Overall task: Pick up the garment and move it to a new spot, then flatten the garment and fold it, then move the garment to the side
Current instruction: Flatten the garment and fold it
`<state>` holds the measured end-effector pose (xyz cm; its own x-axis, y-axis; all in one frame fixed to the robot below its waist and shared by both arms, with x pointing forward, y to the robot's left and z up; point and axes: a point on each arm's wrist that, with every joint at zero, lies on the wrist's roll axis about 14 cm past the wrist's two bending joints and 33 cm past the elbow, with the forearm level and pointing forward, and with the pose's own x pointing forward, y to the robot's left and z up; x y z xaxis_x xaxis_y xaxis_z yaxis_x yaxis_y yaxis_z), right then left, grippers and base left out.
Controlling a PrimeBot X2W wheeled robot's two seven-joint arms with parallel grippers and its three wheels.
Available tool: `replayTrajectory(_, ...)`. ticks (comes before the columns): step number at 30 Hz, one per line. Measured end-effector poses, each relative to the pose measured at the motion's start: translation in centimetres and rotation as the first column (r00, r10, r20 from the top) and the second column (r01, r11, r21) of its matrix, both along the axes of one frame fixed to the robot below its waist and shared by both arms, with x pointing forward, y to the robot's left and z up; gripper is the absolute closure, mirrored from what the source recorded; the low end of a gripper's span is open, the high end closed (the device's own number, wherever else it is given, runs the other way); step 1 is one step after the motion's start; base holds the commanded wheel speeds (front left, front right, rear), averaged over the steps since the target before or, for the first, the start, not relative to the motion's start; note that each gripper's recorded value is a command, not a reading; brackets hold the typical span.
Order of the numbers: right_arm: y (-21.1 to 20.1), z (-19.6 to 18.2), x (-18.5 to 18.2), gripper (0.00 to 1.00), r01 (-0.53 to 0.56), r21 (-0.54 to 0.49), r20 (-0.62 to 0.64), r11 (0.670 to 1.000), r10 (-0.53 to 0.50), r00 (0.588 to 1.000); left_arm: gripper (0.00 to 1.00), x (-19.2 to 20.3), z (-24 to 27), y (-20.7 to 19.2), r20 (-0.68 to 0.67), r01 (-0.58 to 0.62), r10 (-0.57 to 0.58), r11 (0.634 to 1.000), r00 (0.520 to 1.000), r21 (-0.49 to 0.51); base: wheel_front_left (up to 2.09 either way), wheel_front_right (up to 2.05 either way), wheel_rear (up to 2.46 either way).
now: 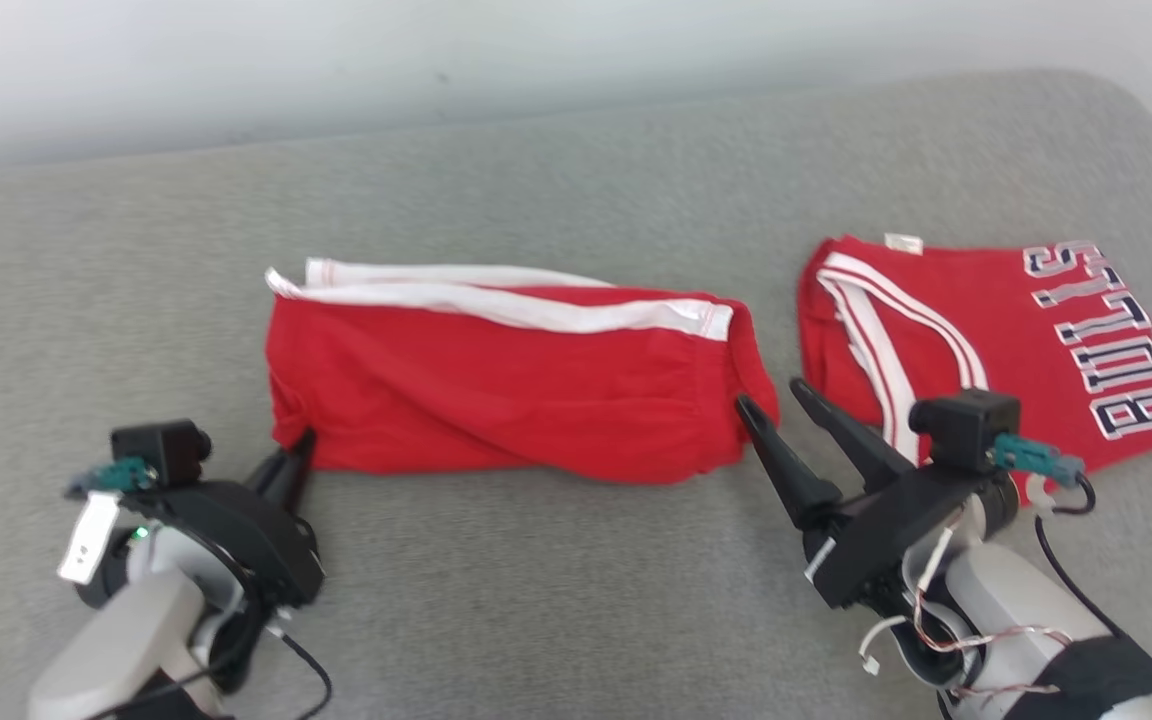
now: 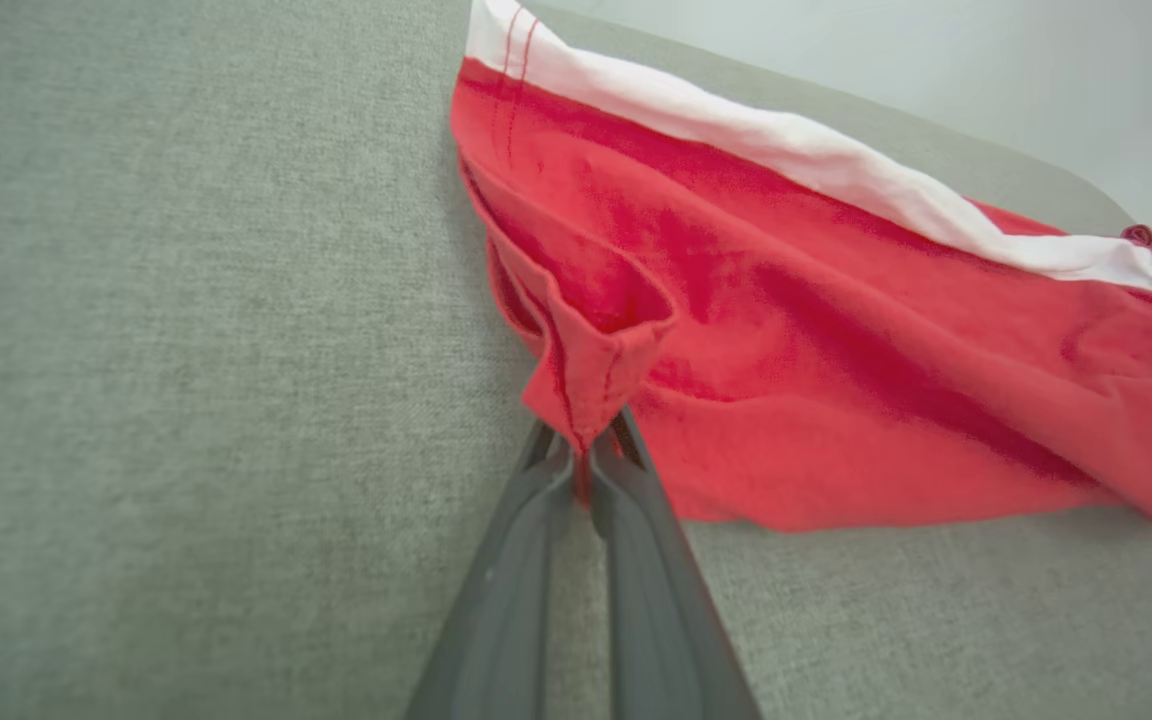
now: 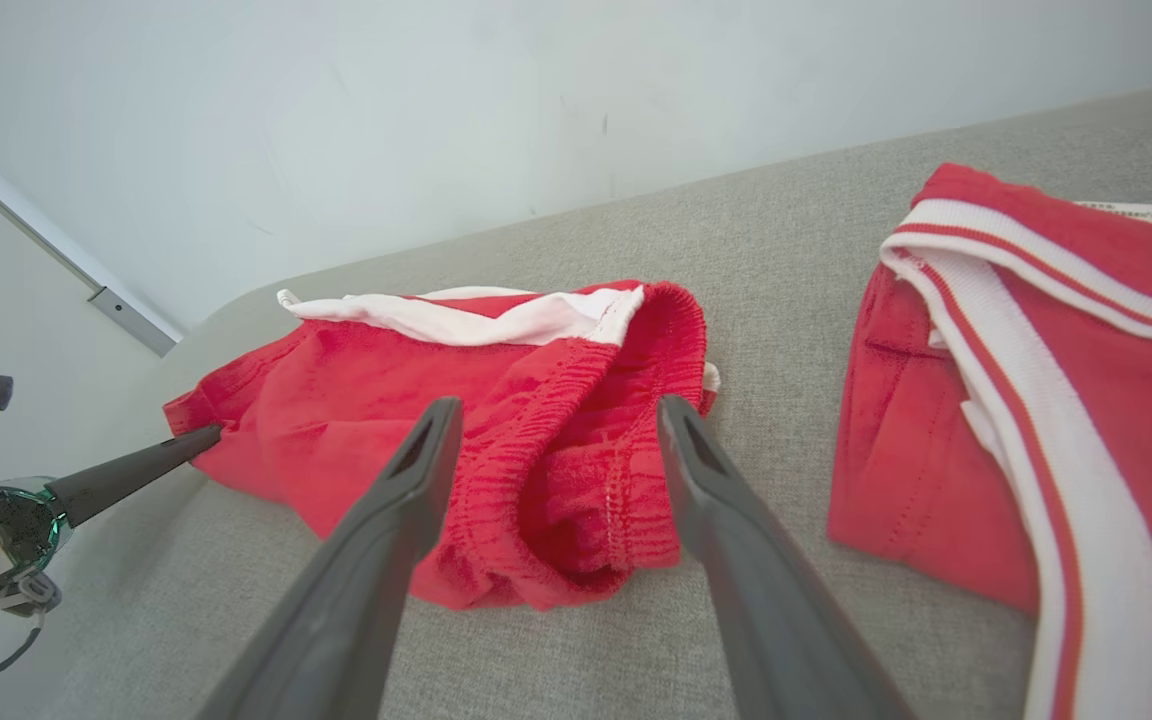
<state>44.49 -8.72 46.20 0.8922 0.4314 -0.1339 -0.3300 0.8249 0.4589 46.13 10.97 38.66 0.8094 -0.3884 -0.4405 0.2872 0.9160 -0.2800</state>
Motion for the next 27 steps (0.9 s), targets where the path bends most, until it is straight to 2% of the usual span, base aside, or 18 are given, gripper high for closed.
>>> replayTrajectory(14,3.6,1.6,-2.0,0.00,-0.090,0.024,0.028,0.996,0.089,0.996,1.00,-5.0,0.9,3.7,0.028,-0.113,0.113,0.994,0.993,-0.009,0.00,0.00,0.00)
replayTrajectory(19,3.9,2.1,-2.4,0.00,-0.096,0.025,0.037,0.995,0.095,0.995,1.00,-5.9,0.9,3.9,0.029,-0.124,0.125,0.992,0.992,-0.016,0.00,0.00,0.00)
replayTrajectory(20,4.0,2.0,-2.5,0.00,-0.097,0.026,0.036,0.995,0.096,0.995,0.64,-5.9,0.8,3.9,0.028,-0.125,0.125,0.992,0.992,-0.015,0.00,0.00,0.00)
replayTrajectory(21,4.0,2.0,-2.5,0.00,-0.097,0.026,0.036,0.995,0.096,0.995,0.02,-5.9,0.8,3.9,0.028,-0.127,0.128,0.992,0.991,-0.016,0.00,0.00,0.00)
replayTrajectory(27,3.6,1.9,-2.4,0.00,-0.081,0.006,0.032,0.997,0.080,0.996,0.00,-5.4,1.5,4.3,0.064,-0.175,0.175,0.985,0.982,-0.007,0.00,0.00,0.00)
